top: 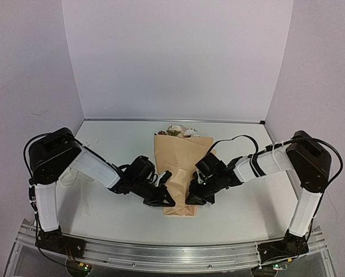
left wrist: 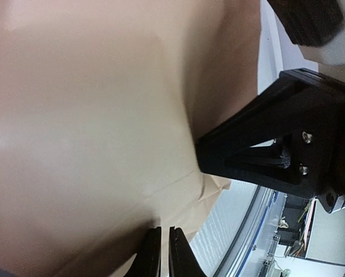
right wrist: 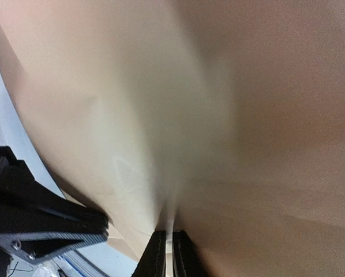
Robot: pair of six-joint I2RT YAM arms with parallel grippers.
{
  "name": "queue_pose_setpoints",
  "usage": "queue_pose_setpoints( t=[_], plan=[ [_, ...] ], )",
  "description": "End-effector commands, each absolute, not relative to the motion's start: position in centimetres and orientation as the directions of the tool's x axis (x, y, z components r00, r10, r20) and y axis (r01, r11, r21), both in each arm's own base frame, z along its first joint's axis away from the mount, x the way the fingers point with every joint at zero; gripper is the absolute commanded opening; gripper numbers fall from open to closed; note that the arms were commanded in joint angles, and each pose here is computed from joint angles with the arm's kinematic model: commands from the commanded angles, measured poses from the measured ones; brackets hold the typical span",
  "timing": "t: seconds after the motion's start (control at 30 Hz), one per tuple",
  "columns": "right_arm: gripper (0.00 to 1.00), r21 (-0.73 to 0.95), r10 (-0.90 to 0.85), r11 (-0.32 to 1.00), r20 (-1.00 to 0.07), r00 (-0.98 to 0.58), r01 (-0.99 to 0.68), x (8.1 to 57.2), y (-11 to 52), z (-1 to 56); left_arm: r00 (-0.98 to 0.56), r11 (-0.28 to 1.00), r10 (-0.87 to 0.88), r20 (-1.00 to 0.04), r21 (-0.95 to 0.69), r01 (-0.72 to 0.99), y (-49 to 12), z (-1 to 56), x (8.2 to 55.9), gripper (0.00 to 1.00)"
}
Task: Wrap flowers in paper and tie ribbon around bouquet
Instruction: Press the fold line on the 2/3-folded wrapping paper.
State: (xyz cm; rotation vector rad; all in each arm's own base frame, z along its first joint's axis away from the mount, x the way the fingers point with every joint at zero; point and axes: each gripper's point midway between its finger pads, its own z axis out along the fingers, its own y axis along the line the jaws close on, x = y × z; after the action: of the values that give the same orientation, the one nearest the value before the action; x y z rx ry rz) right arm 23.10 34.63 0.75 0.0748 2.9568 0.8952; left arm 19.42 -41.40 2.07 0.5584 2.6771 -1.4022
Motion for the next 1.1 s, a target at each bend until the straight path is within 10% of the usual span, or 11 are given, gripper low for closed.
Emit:
queue_pose_setpoints(
  t=[0.0, 1.07],
  plan=[
    [0.08, 0.482, 0.087, 0.874, -0.025, -0.996, 0.064, 22.9, 32.9, -1.7, -0.958, 0.515, 0.214, -0.192, -0.811, 0.278, -39.9, 2.1, 21.0, 0.08],
    [0.08, 0.479, 0.036, 0.877, 0.002, -0.999, 0.032, 22.3, 32.2, -1.6, -0.985, 0.525, -0.155, -0.082, -0.851, -0.012, -34.0, 0.3, 37.6, 0.14]
  ],
)
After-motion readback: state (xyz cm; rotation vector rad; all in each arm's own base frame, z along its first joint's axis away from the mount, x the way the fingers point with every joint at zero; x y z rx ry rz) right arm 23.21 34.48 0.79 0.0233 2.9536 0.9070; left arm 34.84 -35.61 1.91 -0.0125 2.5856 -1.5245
